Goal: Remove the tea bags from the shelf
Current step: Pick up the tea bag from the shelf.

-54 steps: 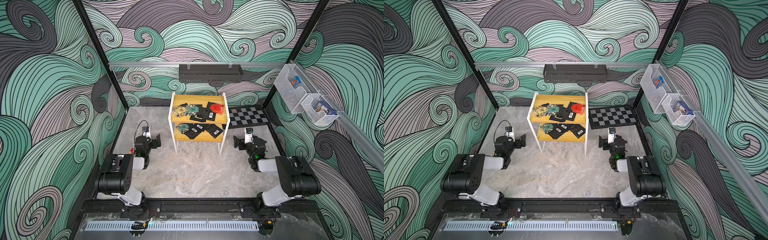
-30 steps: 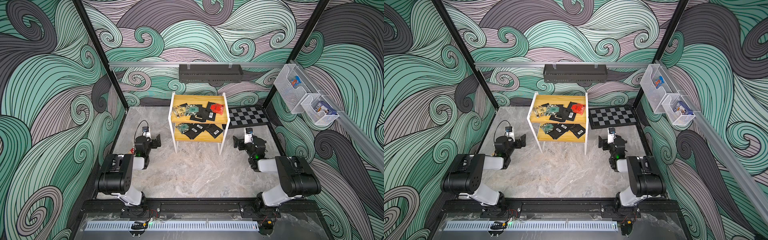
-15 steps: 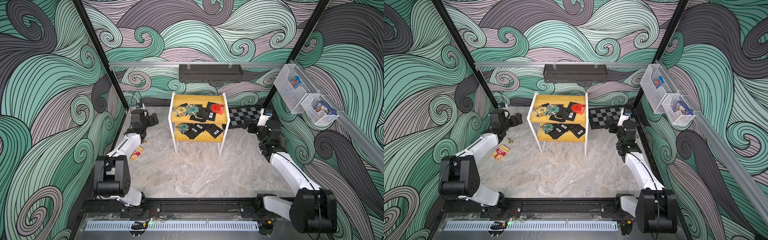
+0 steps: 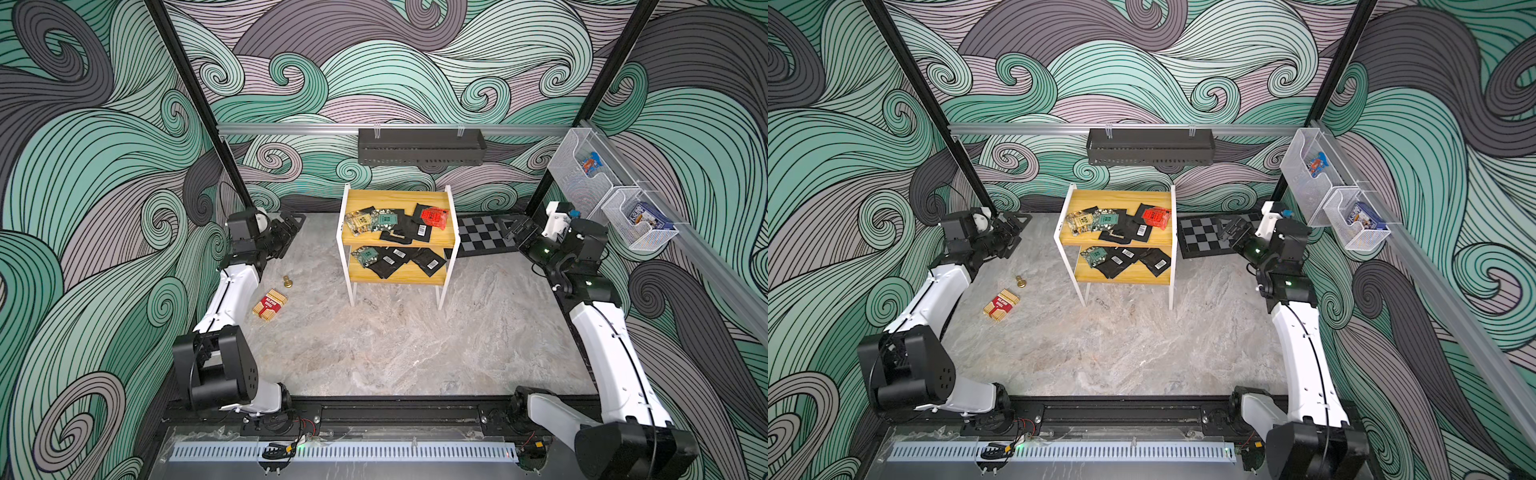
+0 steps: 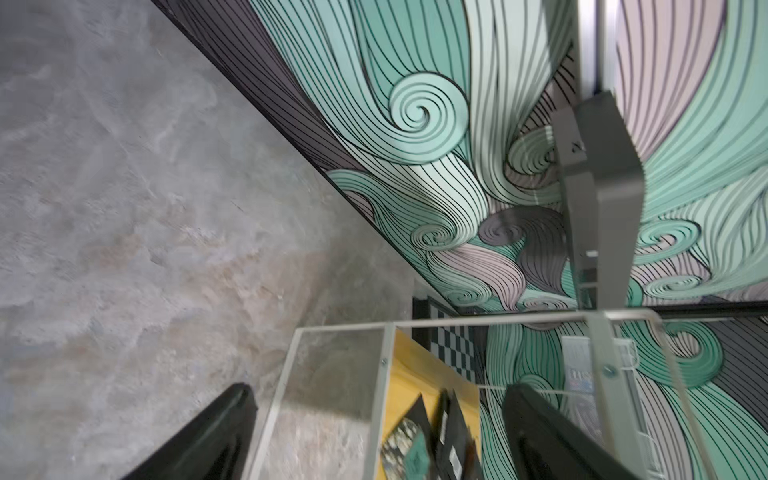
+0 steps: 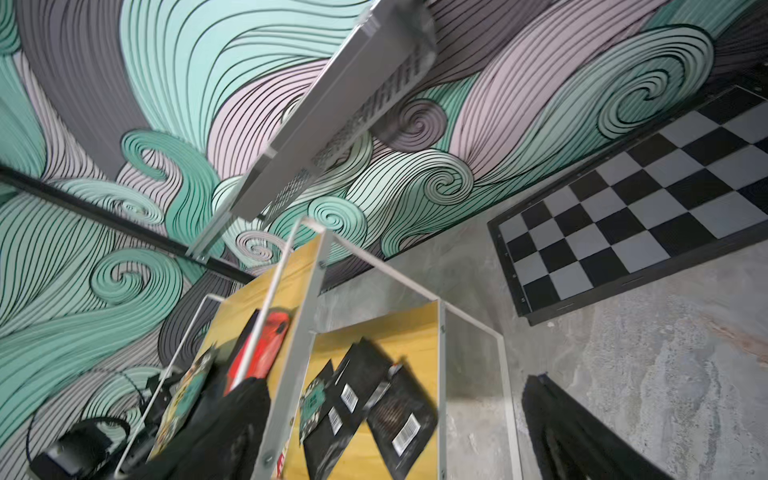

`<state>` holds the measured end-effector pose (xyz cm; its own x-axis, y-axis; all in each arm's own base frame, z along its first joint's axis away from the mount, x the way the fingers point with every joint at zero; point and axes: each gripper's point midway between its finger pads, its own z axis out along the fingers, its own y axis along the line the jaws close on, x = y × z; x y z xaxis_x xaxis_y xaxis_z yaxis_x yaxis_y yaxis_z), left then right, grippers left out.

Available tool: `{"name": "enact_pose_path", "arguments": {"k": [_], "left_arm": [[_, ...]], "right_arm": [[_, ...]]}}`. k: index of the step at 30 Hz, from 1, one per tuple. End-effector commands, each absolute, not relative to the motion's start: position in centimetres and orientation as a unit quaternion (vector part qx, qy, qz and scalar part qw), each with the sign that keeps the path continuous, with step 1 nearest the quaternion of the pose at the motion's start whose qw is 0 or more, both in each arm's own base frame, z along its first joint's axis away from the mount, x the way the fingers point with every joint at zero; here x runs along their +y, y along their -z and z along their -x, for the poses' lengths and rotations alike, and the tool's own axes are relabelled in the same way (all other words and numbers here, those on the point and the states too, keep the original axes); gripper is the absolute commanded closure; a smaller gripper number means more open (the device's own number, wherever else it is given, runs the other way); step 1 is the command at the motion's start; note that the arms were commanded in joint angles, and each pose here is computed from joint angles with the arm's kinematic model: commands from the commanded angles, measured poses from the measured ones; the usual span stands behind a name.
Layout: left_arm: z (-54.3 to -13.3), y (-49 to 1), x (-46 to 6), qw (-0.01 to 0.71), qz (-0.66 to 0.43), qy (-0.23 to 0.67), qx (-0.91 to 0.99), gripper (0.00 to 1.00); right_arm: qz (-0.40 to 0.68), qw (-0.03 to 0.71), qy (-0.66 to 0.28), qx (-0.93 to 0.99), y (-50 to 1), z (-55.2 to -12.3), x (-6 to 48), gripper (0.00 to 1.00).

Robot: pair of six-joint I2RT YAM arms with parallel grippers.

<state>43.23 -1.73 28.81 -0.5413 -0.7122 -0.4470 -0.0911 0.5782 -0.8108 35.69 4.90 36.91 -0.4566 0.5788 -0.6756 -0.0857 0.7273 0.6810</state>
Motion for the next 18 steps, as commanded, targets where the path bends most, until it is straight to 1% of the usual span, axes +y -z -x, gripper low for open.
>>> {"name": "enact_pose_path", "arguments": {"k": [1, 6, 9, 13, 15, 18], "left_arm": [[-39.6, -34.2, -3.9, 0.411, 0.201, 0.383, 0.803, 0.12], [-36.6, -37.0, -6.5, 0.414, 0.144, 0.363, 0.822, 0.25], [-35.4, -37.7, -8.1, 0.413, 0.112, 0.372, 0.823, 0.30], [-33.7, -39.1, -10.3, 0.417, 0.053, 0.370, 0.828, 0.33], [-33.0, -39.4, -11.3, 0.416, 0.030, 0.363, 0.833, 0.33], [-32.2, -39.7, -11.9, 0.418, 0.015, 0.357, 0.835, 0.34]], "right_arm": [[-0.102, 0.460, -0.332, 0.817, -38.4, -33.7, 7.8, 0.05], [-0.045, 0.430, -0.322, 0.842, -41.0, -32.6, 10.3, 0.19], [0.003, 0.398, -0.324, 0.858, -41.9, -32.1, 12.8, 0.29], [0.084, 0.364, -0.293, 0.880, -42.5, -31.2, 16.6, 0.32], [0.117, 0.337, -0.275, 0.893, -41.9, -30.9, 18.4, 0.34], [0.155, 0.317, -0.242, 0.904, -41.3, -31.2, 20.6, 0.34]]}}
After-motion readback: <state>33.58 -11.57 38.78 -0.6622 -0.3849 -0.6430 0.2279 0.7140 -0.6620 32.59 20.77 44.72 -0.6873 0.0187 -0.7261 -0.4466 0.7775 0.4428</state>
